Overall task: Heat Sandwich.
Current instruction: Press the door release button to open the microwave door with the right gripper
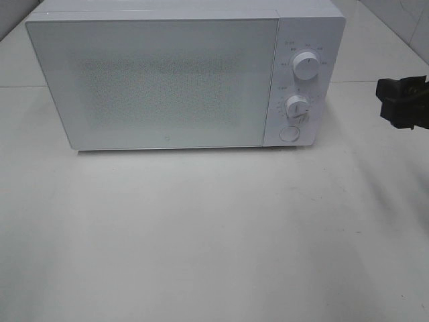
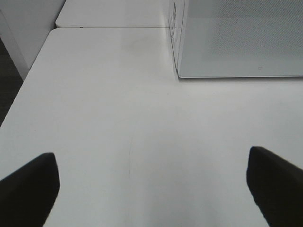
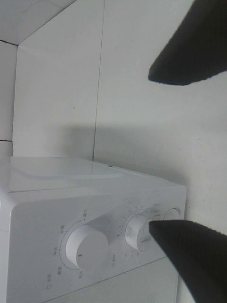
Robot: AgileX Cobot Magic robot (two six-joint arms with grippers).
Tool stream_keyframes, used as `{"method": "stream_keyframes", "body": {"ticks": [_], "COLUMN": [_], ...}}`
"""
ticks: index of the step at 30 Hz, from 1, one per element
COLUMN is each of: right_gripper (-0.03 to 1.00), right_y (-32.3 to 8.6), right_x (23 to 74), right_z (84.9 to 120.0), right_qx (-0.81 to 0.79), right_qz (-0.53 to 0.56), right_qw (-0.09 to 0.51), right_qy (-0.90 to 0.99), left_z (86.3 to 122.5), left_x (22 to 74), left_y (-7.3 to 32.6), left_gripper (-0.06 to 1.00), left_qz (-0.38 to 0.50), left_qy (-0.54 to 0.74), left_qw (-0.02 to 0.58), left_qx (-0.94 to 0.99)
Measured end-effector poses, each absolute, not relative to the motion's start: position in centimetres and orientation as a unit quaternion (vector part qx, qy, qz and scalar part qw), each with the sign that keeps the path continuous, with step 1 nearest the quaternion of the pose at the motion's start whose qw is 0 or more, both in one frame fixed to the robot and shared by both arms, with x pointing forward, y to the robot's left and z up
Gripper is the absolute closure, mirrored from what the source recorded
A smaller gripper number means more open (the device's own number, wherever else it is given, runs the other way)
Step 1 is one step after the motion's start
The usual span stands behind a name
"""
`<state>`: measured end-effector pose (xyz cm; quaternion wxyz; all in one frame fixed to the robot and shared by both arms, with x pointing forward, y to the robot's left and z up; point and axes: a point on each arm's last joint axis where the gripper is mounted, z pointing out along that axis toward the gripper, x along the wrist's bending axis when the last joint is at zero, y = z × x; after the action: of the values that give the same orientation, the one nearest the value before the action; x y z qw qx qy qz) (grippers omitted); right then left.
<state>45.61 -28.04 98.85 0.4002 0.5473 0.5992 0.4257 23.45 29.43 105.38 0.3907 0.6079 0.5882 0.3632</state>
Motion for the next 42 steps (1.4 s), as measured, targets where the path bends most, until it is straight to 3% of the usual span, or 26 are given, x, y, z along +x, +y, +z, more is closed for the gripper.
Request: {"method": "stream_keyframes", "body": {"ticks": [7,42], "right_gripper": [0.20,0.20], "right_y": [-27.5,-17.0], "right_x": [45.6,43.9], "right_z": [97.4,90.0], "right_qx": [0.553,0.562], "right_qz": [0.433,0.401], "right_qw": [0.405,0.394], "right_qy": [0.585,0.608], "left_z": [105.4,105.4], "left_x": [23.5,23.5], "left_y": [29.4,29.4], "left_gripper": [-0.05,-0.05], "left_qz": [0.363,0.363], "left_qy": [0.588,0.588], "left_qw": [0.391,0.391], "left_qx": [0.608,0.608]}}
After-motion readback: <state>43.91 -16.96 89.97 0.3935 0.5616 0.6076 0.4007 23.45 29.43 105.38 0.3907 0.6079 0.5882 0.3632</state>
